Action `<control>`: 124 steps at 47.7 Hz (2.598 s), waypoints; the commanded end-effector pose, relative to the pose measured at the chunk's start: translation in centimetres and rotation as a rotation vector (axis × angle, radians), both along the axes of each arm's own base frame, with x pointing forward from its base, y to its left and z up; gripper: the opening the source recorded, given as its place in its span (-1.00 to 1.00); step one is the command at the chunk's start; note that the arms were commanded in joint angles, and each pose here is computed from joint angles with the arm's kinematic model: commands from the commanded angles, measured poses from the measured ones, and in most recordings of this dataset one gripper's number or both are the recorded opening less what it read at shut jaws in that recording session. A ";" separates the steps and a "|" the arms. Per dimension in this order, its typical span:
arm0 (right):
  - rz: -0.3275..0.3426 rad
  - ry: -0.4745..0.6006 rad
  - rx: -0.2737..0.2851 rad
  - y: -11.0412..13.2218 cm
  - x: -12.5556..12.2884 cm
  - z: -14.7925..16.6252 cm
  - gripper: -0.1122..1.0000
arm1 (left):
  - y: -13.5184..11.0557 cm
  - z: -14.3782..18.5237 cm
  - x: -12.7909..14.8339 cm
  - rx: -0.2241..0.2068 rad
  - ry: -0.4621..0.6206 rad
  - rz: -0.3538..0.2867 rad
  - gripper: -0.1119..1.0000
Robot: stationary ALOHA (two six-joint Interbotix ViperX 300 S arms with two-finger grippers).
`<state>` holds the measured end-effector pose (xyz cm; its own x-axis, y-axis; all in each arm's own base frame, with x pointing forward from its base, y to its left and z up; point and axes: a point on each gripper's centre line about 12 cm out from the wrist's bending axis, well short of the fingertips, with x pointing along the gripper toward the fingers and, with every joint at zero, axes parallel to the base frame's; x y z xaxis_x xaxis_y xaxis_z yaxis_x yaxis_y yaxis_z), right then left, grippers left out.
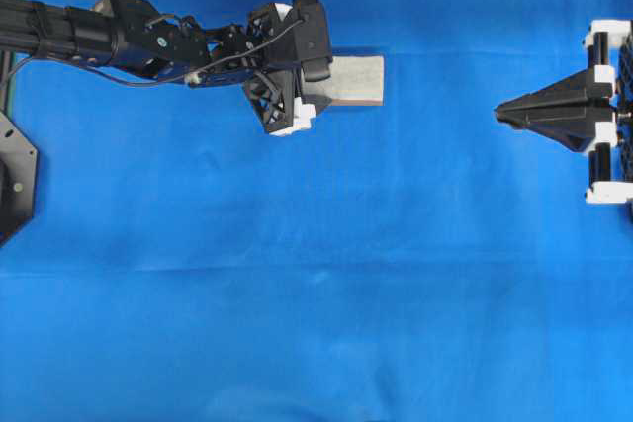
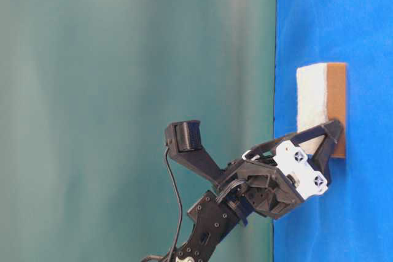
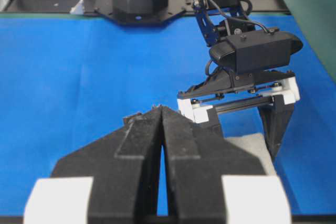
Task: Hand over the sponge with the left arm and wipe it with the right arm.
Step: 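Lift the sponge with the left gripper toward the table center, then move the right gripper to the sponge and grasp its free end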
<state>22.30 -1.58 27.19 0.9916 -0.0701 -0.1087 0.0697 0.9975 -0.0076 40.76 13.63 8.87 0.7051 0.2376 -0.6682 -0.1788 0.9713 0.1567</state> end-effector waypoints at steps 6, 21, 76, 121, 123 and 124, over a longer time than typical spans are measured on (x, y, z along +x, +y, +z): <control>-0.004 -0.022 0.001 -0.1 0.3 0.7 -0.78 | 0.1 0.7 0.2 0.000 -0.010 0.005 0.86; -0.004 -0.022 0.001 -0.1 0.3 0.7 -0.78 | -0.1 2.9 -0.5 -0.008 -0.001 0.007 -0.20; -0.005 -0.006 0.021 -0.1 0.9 0.7 -0.78 | -14.1 12.6 -2.9 -0.230 -0.090 -0.135 -0.26; 0.080 0.205 0.153 3.2 11.7 -0.8 0.48 | -14.2 12.7 -2.7 -0.230 -0.094 -0.139 -0.26; 0.074 0.221 0.155 3.1 12.4 -1.1 0.48 | -14.2 12.7 -2.7 -0.230 -0.094 -0.139 -0.26; 0.071 0.229 0.158 3.1 12.7 -1.3 0.49 | -14.2 12.7 -2.7 -0.230 -0.094 -0.139 -0.26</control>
